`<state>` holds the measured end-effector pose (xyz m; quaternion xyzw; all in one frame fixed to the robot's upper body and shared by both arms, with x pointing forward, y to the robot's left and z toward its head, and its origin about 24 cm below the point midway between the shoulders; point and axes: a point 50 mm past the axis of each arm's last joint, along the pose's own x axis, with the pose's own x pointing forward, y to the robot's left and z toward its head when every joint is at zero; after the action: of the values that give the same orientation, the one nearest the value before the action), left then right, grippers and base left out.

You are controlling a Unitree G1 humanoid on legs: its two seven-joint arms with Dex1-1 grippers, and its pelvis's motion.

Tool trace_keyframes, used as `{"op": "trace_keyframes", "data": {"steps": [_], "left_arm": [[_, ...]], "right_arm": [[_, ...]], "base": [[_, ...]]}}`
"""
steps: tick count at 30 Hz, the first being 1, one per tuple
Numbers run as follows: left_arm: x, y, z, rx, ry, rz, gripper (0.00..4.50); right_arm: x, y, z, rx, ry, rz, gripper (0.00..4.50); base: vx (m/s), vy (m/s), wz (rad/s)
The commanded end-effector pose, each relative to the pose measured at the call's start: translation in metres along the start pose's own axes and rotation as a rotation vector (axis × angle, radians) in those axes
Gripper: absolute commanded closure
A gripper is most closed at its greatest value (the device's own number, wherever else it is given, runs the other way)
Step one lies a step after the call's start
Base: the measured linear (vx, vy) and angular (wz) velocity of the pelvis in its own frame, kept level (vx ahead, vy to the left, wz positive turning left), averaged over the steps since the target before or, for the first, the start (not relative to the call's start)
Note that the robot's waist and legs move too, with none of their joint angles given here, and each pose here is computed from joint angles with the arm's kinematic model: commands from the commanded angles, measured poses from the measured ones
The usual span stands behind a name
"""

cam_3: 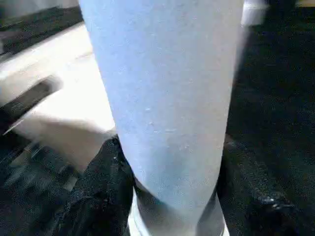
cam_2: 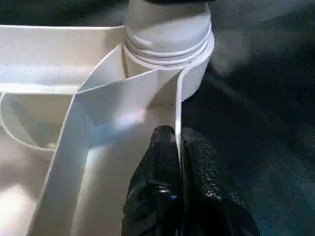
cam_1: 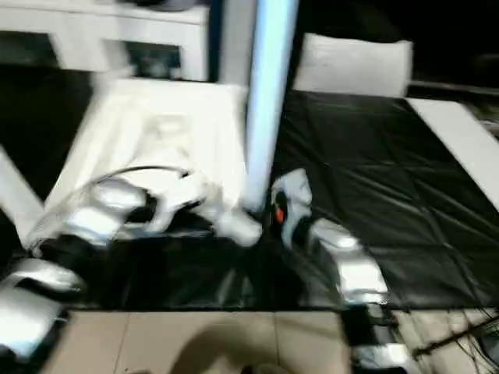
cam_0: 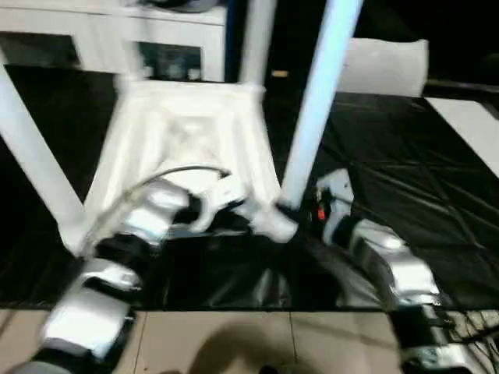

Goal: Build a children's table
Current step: Rotate leg to tighten

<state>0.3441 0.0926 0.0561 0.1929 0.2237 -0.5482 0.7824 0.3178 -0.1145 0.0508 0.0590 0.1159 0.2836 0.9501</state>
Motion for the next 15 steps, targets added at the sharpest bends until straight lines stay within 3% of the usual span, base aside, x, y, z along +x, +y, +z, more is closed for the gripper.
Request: {"op": "trace_keyframes", "data": {"steps": [1, 7, 8, 11, 13, 15], "left_arm": [[0.024, -0.013, 0.03, 0.006, -0.088, 0.005, 4.5], [0.038, -0.018, 0.044, -0.02, -0.093, 0.106, 4.5], [0.039, -0.019, 0.045, -0.018, -0.093, 0.113, 4.5], [0.035, -0.017, 0.045, 0.007, -0.096, 0.128, 4.5], [0.029, -0.014, 0.041, 0.029, -0.098, 0.117, 4.5], [0.022, -0.012, 0.032, 0.04, -0.077, 0.096, 4.5]], "right_arm": [[0.02, 0.027, -0.013, 0.058, 0.063, 0.007, 2.51], [0.04, 0.041, -0.006, 0.122, 0.035, -0.111, 2.51], [0.041, 0.042, -0.003, 0.123, 0.021, -0.114, 1.81], [0.039, 0.038, 0.001, 0.099, -0.007, -0.113, 1.81], [0.033, 0.029, 0.002, 0.085, -0.04, -0.114, 1.39], [0.025, 0.022, 0.005, 0.054, -0.08, -0.077, 1.3]], "base": [[0.0, 0.0, 0.0], [0.0, 0.0, 0.0], [0.0, 0.0, 0.0], [0.0, 0.0, 0.0], [0.0, 0.0, 0.0], [0.0, 0.0, 0.0]]}}
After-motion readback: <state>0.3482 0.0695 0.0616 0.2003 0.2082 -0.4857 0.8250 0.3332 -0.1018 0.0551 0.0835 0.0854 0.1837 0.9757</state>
